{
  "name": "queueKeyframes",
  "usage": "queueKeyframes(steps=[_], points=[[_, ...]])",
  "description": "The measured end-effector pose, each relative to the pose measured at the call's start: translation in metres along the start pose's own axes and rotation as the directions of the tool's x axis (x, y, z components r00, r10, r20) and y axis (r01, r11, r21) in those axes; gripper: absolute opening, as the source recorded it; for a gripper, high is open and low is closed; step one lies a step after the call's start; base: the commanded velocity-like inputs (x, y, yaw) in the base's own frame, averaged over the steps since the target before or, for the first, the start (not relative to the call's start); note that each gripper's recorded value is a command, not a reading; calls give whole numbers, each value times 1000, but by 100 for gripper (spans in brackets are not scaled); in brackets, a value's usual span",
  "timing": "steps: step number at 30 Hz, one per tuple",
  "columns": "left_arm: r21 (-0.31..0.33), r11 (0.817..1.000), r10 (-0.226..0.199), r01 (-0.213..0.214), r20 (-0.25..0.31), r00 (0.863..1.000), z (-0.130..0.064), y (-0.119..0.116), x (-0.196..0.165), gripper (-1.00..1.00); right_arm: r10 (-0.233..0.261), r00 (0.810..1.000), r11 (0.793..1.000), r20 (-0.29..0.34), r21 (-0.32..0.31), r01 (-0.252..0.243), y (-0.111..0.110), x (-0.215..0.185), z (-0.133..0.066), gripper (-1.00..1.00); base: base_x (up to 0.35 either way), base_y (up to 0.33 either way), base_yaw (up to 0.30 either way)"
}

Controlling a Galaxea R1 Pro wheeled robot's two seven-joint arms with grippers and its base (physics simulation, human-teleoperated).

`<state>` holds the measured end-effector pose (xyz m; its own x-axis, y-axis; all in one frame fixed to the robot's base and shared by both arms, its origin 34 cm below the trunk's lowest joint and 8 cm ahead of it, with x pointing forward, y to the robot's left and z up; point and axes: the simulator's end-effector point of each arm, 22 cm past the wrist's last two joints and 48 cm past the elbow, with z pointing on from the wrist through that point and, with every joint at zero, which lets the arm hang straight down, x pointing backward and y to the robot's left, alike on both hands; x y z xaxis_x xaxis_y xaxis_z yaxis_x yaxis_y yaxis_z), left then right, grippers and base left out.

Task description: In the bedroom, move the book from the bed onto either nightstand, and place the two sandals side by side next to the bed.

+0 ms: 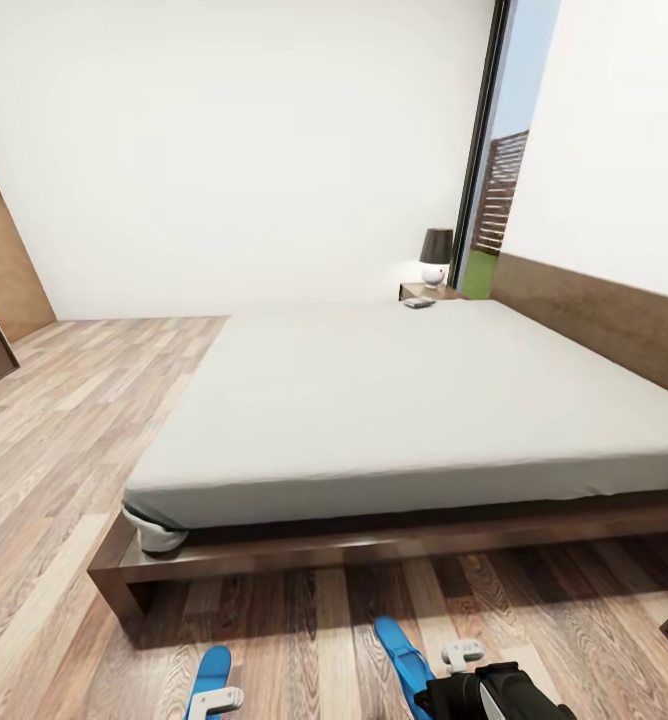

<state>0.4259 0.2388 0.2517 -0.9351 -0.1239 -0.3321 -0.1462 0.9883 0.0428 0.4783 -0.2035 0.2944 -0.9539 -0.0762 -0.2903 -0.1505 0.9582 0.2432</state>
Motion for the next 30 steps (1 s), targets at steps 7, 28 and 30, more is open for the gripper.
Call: queueKeyframes(steps=[7, 28, 30], points=[[1, 1000, 1, -1, 5, 1000, 10, 0, 5, -100, 0, 1000, 1000, 1, 0, 0, -2, 5, 9, -100, 0, 0, 0], [-4, 1000, -3, 3, 46, 999, 21, 1, 2, -100, 4, 1000, 999, -14, -36, -5, 3, 8, 17, -100, 0, 0, 0], [-5, 1000, -3, 3, 47, 999, 21, 1, 1, -100, 2, 1000, 999, -8, -34, -3, 2, 3, 15, -100, 0, 0, 0]])
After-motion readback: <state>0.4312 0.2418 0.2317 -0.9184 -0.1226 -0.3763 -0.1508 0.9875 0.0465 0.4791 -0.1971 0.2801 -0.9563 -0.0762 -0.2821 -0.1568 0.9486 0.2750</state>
